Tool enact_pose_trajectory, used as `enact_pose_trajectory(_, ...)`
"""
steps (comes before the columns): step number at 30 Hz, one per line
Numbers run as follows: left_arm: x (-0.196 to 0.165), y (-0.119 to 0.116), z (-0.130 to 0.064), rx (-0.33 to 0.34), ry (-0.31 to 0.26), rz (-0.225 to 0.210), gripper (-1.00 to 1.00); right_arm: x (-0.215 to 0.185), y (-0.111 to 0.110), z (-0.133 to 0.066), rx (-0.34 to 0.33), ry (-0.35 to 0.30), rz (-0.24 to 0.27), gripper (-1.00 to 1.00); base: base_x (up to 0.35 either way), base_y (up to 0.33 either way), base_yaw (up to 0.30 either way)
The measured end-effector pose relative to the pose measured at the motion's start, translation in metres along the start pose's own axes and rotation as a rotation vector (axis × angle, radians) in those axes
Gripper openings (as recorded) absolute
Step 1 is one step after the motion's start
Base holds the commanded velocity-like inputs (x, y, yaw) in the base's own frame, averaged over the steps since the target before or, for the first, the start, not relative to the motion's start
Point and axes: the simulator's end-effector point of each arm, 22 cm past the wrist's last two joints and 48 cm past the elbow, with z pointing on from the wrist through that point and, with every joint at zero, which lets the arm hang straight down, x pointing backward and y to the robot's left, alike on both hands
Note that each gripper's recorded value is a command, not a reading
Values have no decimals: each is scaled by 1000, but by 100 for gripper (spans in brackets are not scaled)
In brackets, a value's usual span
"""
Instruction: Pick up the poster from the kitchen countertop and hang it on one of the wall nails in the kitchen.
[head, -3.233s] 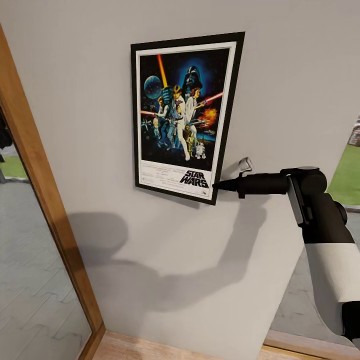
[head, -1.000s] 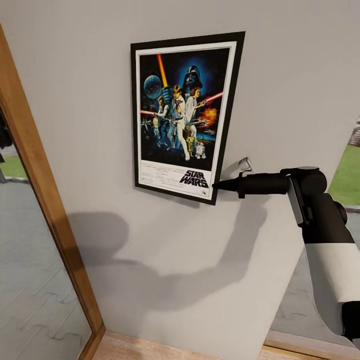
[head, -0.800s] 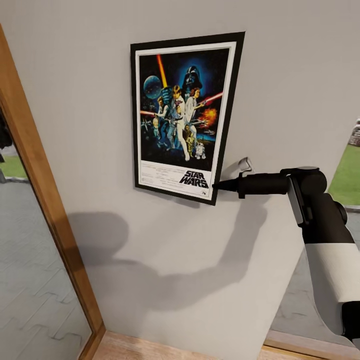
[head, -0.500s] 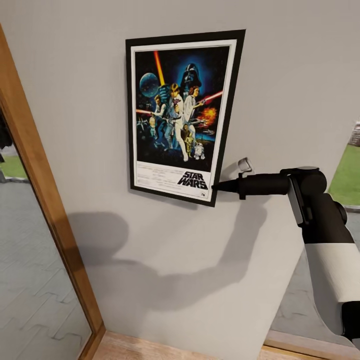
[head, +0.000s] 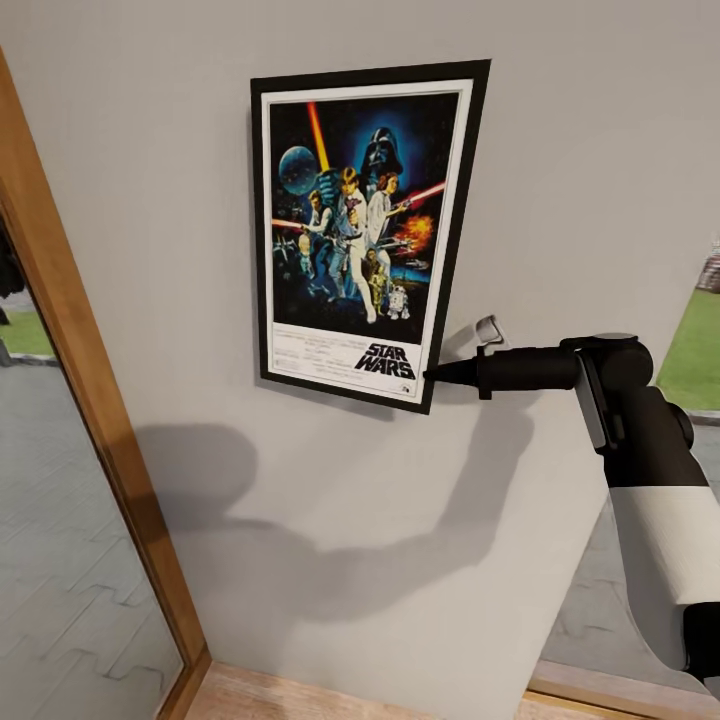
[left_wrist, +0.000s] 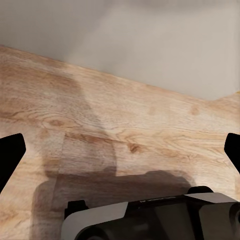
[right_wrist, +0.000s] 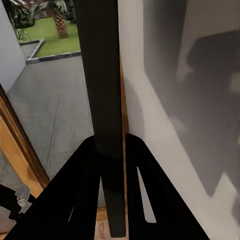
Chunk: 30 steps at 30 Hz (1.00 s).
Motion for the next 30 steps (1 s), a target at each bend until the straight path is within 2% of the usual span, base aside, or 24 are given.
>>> enact_pose_trajectory(30,-1,4,-2,-5,0,3,100,0,-1,0,6,0,0,-100,0,0,0)
